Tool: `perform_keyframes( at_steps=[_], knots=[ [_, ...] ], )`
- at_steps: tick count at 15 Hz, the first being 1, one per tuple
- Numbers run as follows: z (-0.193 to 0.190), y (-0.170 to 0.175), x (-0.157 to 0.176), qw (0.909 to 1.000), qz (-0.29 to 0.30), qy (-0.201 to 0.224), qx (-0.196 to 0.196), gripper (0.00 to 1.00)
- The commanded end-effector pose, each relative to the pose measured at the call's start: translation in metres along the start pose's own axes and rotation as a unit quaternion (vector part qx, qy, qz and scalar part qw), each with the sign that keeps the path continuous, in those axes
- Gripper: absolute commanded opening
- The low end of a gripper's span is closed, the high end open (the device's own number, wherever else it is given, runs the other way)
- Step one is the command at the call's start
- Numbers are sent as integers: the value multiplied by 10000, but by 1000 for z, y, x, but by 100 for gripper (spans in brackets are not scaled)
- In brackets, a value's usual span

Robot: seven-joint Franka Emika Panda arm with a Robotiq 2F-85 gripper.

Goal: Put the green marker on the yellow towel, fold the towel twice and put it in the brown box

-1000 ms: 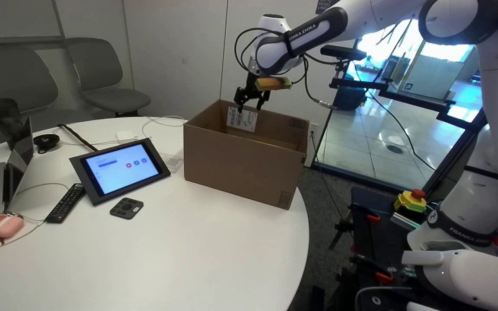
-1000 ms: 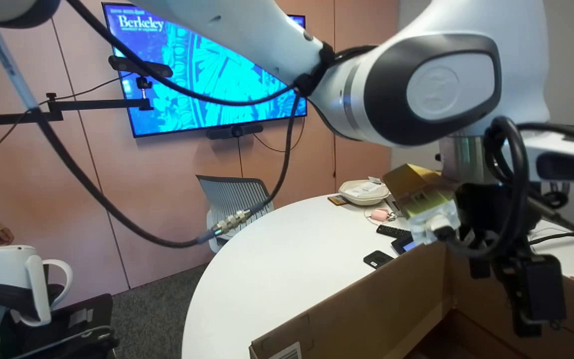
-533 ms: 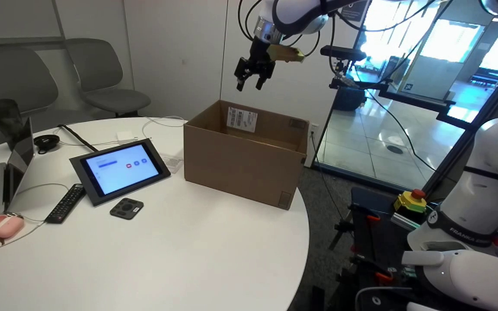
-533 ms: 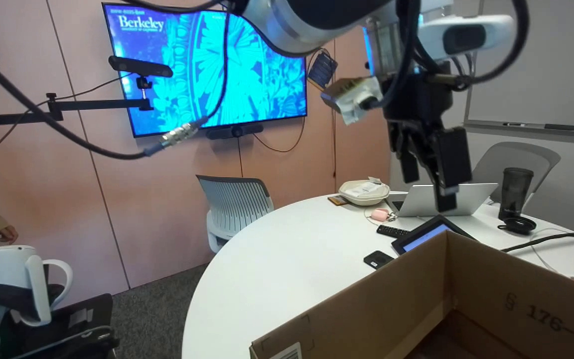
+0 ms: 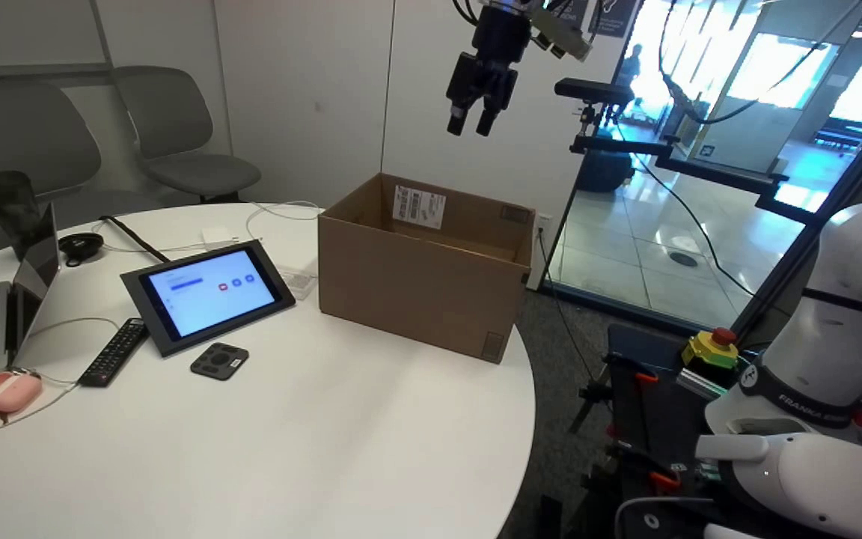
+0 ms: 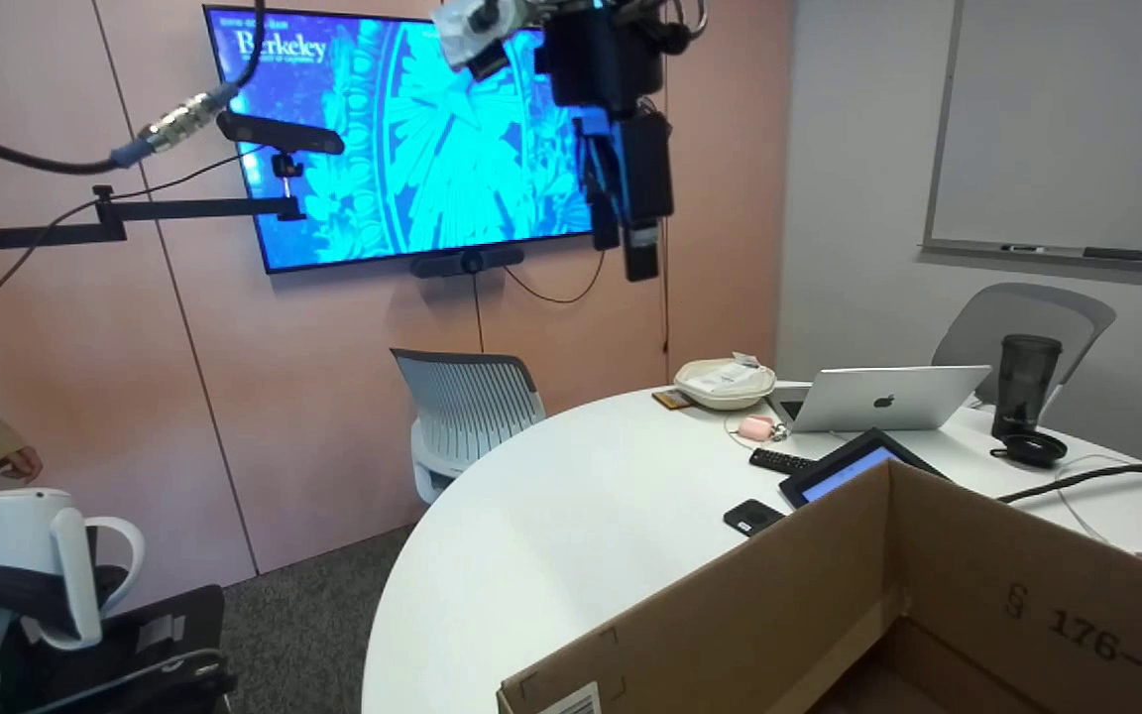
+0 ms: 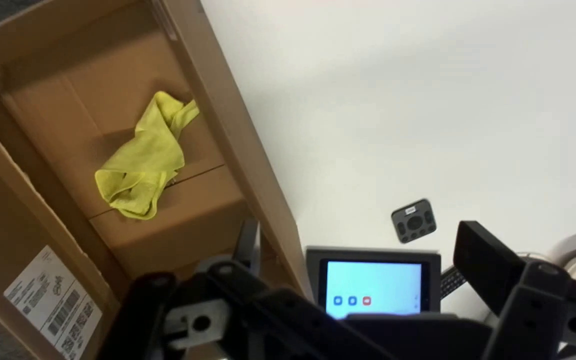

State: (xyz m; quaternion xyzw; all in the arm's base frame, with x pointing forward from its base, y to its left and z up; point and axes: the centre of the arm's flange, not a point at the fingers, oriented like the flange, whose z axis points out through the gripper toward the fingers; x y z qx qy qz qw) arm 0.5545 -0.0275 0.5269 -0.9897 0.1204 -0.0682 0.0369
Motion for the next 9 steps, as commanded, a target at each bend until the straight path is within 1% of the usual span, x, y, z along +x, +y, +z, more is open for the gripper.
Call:
perform_keyframes(
  at_steps=[1,3,6,7,9],
  knots=[
    [-36,-10,-55,9993,-257,-234,116,100],
    [-51,-12,-74,9988,-340,-354,52,100],
    [-66,-11,-95,9980,-482,-400,20,100],
    [-54,-13,-73,9985,-332,-430,-20,100],
    [-62,-12,-83,9984,-384,-420,-14,100]
  ],
)
